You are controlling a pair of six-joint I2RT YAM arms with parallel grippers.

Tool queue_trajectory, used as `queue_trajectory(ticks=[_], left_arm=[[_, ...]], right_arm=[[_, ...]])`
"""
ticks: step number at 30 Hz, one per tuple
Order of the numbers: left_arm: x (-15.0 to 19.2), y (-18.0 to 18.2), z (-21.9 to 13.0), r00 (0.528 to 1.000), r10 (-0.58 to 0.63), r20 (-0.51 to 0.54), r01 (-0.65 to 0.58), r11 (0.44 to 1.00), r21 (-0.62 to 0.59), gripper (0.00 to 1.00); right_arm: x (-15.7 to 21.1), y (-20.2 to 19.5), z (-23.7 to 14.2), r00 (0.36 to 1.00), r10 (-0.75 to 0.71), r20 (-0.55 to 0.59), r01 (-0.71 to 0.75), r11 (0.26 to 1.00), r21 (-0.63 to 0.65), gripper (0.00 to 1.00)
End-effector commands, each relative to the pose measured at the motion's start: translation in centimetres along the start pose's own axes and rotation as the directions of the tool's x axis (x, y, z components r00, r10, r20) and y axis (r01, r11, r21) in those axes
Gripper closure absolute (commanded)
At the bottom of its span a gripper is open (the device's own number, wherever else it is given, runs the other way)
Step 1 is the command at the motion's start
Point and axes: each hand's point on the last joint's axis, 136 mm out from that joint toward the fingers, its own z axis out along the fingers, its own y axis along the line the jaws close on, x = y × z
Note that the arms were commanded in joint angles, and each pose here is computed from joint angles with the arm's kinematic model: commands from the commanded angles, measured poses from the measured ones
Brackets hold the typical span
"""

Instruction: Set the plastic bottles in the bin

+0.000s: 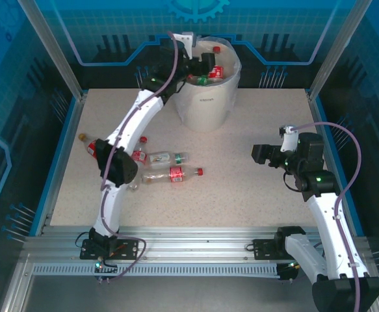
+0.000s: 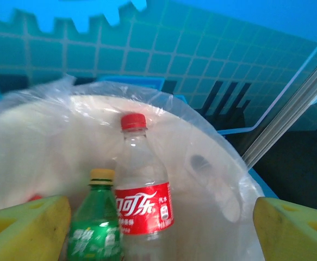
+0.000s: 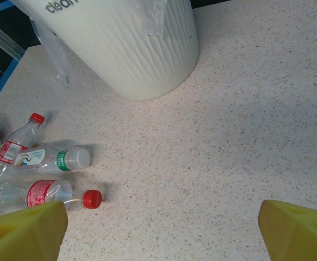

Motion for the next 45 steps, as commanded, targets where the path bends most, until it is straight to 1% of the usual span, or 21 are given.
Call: queue_trajectory(ticks=[1,4,7,10,12,14,17,20,24,27,30,35,40,45], left_arm=[[-3.4,1.7,-6.9,0.999,0.038,-0.002,-0.038,0.991,-0.125,0.11],[-2.3,5.9,-11.0,0.997,-0.07,-0.04,0.059,0.972,-0.229,0.11],[-0.5,12.1,-15.6,0.977,-0.21,-0.017,0.191,0.915,-0.354,0.11],[1.9,19.1,-20.5,0.938,-0.344,0.041,0.319,0.814,-0.485,0.12],[4.1,23.4,-23.5,0.912,-0.405,0.06,0.365,0.738,-0.568,0.12],[6.1,26.9,-25.8,0.888,-0.453,0.074,0.393,0.668,-0.632,0.12],[9.6,30.7,-27.5,0.825,-0.56,0.072,0.457,0.588,-0.668,0.12],[13.1,33.5,-28.1,0.781,-0.622,0.045,0.46,0.526,-0.715,0.09],[17.7,36.5,-28.2,0.716,-0.697,0.034,0.467,0.441,-0.766,0.07],[21.0,38.0,-27.8,0.672,-0.741,0.009,0.446,0.396,-0.803,0.06],[23.8,38.9,-27.4,0.632,-0.775,0.005,0.435,0.349,-0.83,0.06],[27.7,39.7,-26.6,0.553,-0.833,0.025,0.462,0.281,-0.841,0.07],[29.8,40.6,-26.5,0.533,-0.845,0.047,0.451,0.236,-0.861,0.07],[31.1,41.2,-26.4,0.52,-0.852,0.058,0.443,0.211,-0.871,0.1]], right_arm=[[-0.3,0.6,-0.1,1.0,-0.009,0.015,0.009,1.0,-0.024,0.08],[-0.5,0.7,0.0,1.0,-0.008,0.024,0.009,0.999,-0.03,0.08],[-0.6,0.9,0.2,1.0,-0.013,0.02,0.014,0.999,-0.044,0.08],[-0.7,0.9,0.2,1.0,-0.027,0.016,0.028,0.999,-0.04,0.09],[-0.6,0.9,0.2,0.999,-0.035,0.012,0.035,0.999,-0.04,0.08],[-0.5,0.8,0.3,0.999,-0.034,0.011,0.035,0.999,-0.041,0.08],[-0.3,0.7,0.6,1.0,-0.027,0.005,0.027,0.999,-0.044,0.08],[-0.1,0.7,0.8,1.0,-0.016,0.0,0.016,0.999,-0.049,0.09],[0.0,0.8,0.9,1.0,-0.012,-0.001,0.012,0.999,-0.052,0.08],[0.2,0.6,0.8,1.0,-0.013,-0.003,0.013,0.999,-0.044,0.08],[0.4,0.5,0.7,1.0,-0.017,-0.007,0.017,0.999,-0.038,0.08],[0.6,0.2,0.8,1.0,-0.019,-0.011,0.018,0.999,-0.026,0.08],[1.1,0.0,0.7,1.0,-0.023,-0.021,0.022,1.0,-0.015,0.08],[1.3,-0.2,0.6,1.0,-0.021,-0.023,0.021,1.0,-0.007,0.09]])
